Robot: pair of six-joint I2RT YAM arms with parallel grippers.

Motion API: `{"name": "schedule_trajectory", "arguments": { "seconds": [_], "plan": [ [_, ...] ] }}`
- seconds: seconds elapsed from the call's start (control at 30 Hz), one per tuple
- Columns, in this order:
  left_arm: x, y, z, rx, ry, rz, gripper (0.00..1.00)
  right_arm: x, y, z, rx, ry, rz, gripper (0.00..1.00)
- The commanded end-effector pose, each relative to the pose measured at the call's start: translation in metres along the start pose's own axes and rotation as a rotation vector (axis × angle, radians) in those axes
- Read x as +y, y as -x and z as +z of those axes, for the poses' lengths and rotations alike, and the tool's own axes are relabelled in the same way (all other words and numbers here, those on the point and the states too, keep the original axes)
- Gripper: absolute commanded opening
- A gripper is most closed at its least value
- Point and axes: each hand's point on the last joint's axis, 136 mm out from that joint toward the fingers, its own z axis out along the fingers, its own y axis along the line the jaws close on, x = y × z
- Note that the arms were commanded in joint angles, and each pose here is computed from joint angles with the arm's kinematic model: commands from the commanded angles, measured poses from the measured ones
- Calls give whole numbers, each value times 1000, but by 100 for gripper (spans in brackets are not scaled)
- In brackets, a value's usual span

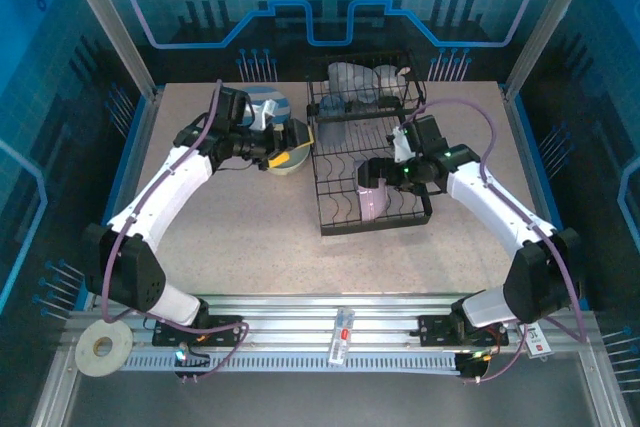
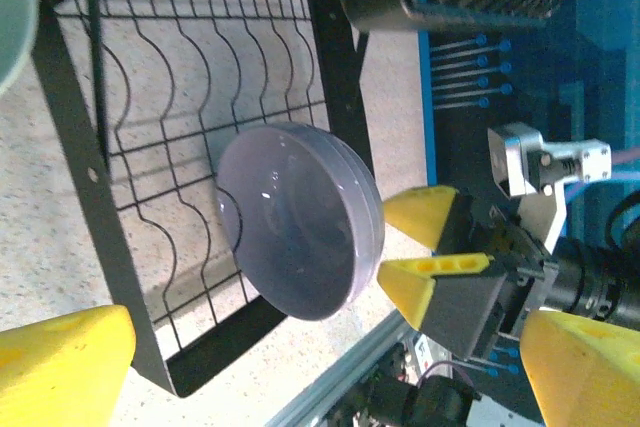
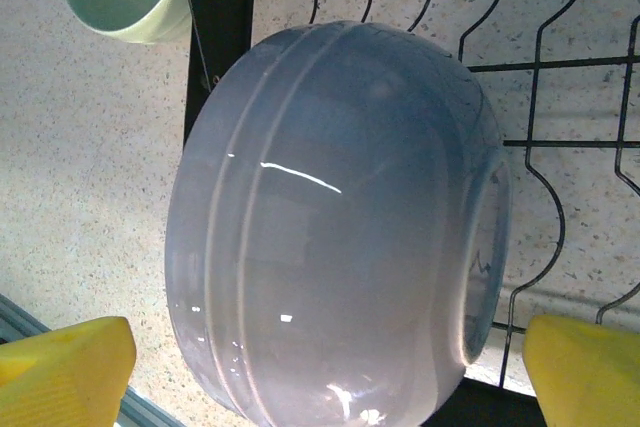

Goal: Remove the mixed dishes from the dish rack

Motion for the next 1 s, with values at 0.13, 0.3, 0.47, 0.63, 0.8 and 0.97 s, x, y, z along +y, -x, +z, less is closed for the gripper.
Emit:
{"name": "schedule_trajectory", "arguments": {
  "seconds": [0.13,0.3,0.47,0.63,0.8,0.97],
  "plan": [
    [-21,-13,7,41,-77,50,99,8,9,3,0,-16,-19,100],
    [-28,-21,12,66,-102,66,99,7,8,9,21,-39,-24,100],
    [-33,-25,12,68,-124,70,99,7,8,14,32,-48,-27,100],
    [-31,-28,13,72,-125,62,99,10,5,20,52,-46,-32,100],
    [-29,-31,13,74,-125,57,99,11,2,27,69,-52,-35,100],
    [-30,-31,12,73,-124,57,99,11,2,30,78,-59,-34,100]
  ]
}}
